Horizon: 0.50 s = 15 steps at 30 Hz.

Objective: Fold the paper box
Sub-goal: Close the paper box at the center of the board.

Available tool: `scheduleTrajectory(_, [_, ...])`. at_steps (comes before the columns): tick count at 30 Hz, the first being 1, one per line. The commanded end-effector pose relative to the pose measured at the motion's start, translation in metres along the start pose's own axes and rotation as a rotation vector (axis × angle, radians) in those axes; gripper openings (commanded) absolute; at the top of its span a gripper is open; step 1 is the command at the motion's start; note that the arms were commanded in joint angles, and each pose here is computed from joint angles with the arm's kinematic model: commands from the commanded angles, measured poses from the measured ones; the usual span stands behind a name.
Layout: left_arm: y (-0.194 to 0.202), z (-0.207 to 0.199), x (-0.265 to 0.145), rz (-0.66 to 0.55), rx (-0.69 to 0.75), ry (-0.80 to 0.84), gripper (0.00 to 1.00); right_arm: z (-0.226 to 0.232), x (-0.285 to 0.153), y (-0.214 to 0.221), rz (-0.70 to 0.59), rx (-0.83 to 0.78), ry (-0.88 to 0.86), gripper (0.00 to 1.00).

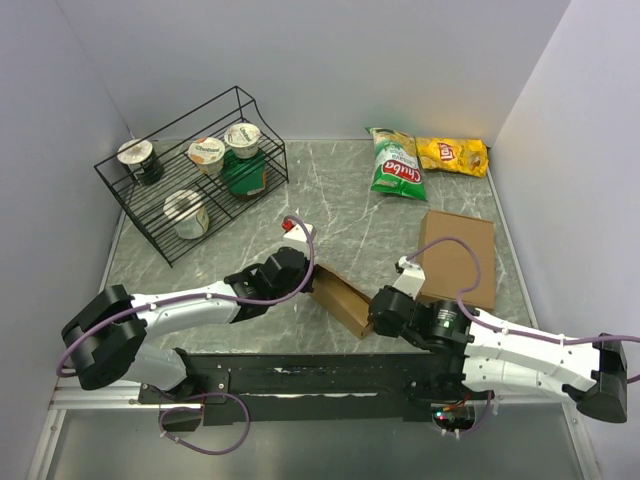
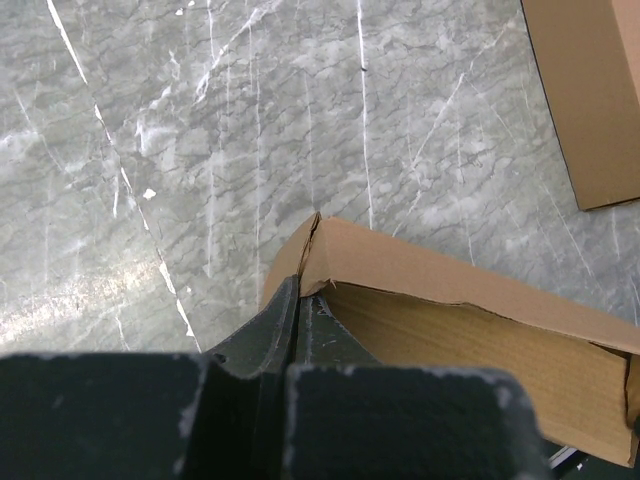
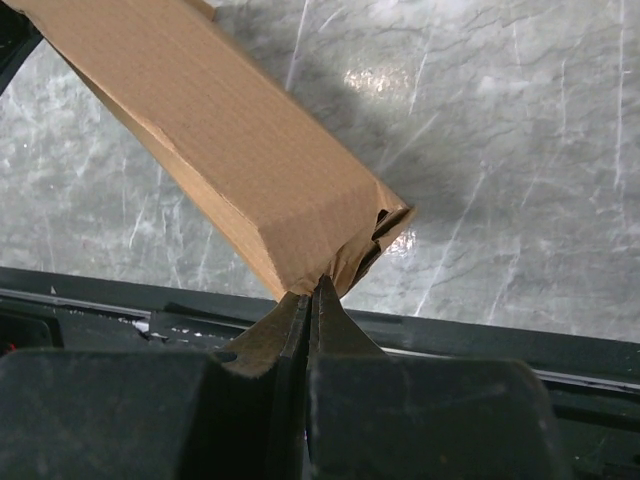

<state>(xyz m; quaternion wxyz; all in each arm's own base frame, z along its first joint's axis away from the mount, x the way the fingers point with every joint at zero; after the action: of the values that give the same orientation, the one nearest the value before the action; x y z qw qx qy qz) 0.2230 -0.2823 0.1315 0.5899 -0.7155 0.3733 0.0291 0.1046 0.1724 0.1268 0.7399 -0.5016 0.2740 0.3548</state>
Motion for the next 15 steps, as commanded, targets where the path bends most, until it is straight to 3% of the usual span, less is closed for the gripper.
scheduleTrajectory(1, [0.052, 0.029, -0.007, 0.19, 0.051, -0.085, 0.01, -0.058, 0.0, 0.065, 0.293, -0.093, 0.225, 0.0])
scheduleTrajectory(15, [0.054, 0.034, -0.006, 0.201, 0.05, -0.11, 0.01, -0.084, -0.016, 0.061, 0.246, 0.008, 0.246, 0.0])
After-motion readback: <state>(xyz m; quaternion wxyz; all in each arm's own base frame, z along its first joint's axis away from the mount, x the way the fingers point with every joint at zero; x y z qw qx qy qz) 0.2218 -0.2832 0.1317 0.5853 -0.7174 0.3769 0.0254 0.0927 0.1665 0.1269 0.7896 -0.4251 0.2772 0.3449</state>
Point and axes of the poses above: each gripper's point midway between its finger pads, its own x axis out along the fingers, its own z axis along the line the jaws close on, y = z × x, the point moved 4 cm from there along -x, back along the fingers, and after that the axes turned 1 degree about -x, right-handed, at the moved point
